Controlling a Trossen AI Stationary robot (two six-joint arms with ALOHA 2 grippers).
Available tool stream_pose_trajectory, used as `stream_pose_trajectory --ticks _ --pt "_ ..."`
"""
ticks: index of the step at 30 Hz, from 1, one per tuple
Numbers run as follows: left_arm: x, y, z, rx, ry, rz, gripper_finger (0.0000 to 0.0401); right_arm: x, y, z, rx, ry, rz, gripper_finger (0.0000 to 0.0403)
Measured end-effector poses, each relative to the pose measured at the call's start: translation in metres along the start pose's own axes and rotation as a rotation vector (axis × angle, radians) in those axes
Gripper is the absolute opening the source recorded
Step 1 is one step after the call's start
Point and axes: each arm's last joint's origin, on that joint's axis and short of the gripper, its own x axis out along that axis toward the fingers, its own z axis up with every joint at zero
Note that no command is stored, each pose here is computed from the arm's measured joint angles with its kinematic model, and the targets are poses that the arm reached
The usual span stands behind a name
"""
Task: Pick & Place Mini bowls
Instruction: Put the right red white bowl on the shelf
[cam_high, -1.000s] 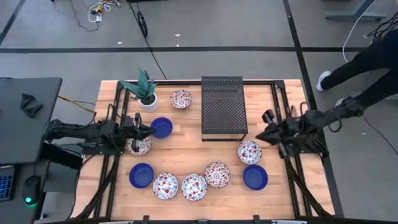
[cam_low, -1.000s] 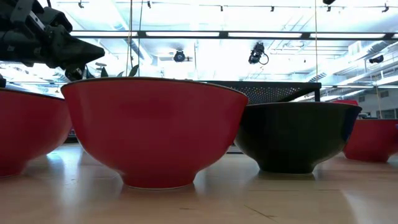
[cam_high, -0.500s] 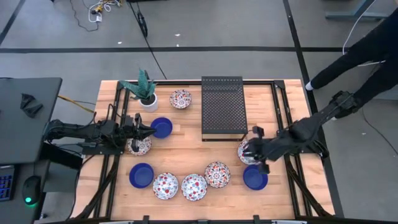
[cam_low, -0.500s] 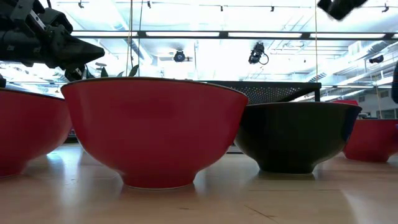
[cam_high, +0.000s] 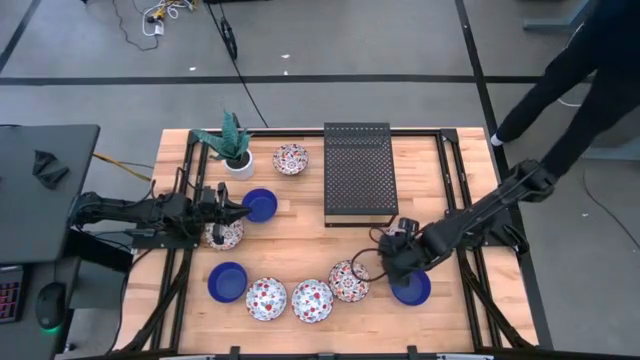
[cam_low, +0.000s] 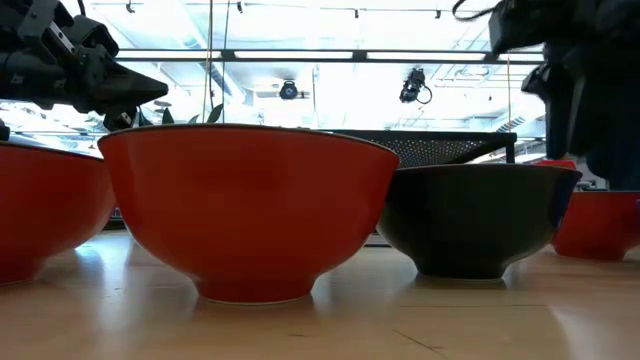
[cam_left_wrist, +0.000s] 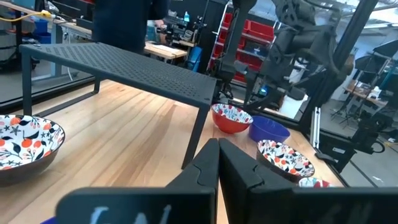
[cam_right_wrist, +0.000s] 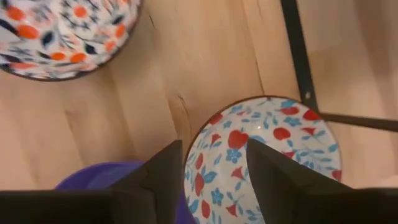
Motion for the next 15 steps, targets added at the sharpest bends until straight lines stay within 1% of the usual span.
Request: stream_pose_trajectory --ticks 6,10,15 --pt "0.0 0.0 0.0 0.001 0.0 0.0 0.0012 0.017 0.004 0.005 -0.002 0.031 -0.025 0.0167" --pt "0.0 0.0 0.0 0.001 0.003 -0.009 0.0012 0.025 0.008 0.008 0.031 0.027 -0.021 0.0161" --pt "0.0 0.0 0.0 0.002 0.004 -0.011 0.0012 0.035 0.01 0.006 0.071 0.076 -0.06 0.0154"
